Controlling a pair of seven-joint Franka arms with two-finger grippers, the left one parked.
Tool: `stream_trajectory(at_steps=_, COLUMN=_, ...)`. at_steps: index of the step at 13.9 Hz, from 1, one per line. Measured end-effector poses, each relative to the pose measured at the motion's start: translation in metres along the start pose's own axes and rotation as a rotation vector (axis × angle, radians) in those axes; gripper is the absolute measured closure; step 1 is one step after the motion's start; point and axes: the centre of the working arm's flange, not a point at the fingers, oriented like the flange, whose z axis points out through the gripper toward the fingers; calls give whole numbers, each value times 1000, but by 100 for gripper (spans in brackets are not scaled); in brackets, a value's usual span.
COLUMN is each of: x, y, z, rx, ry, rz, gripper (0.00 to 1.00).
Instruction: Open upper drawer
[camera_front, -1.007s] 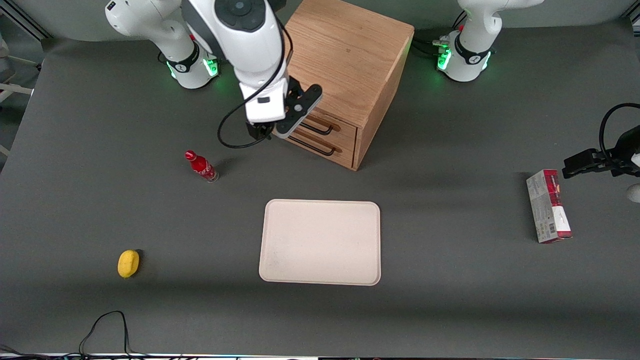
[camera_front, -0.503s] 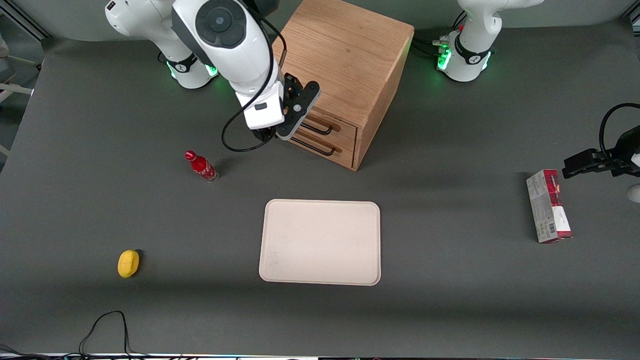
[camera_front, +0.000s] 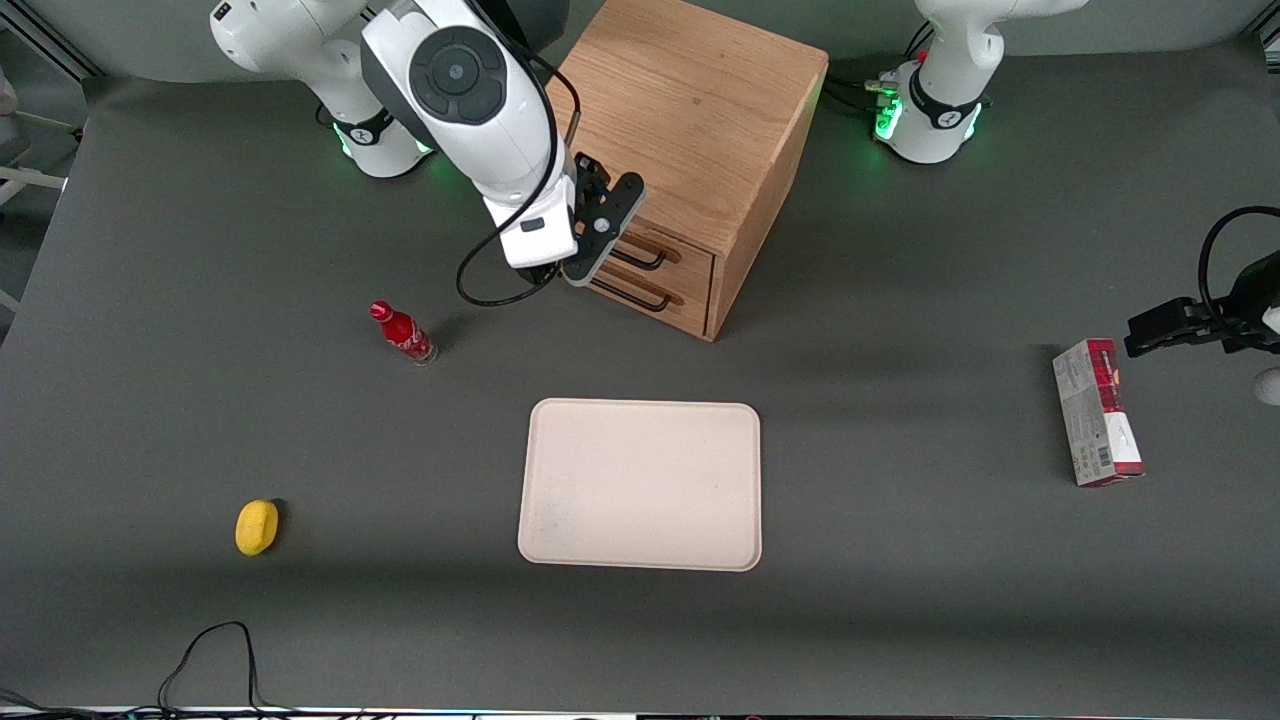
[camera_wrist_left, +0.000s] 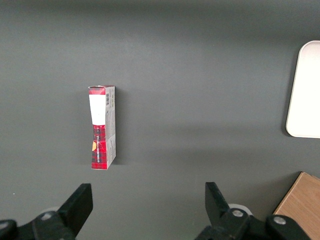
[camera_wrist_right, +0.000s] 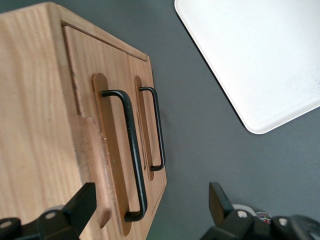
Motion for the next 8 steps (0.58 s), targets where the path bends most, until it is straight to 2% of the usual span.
stream_trajectory(at_steps=8, x=0, y=6, z=52, rx=-4, ry=-6, rz=-13, gripper=0)
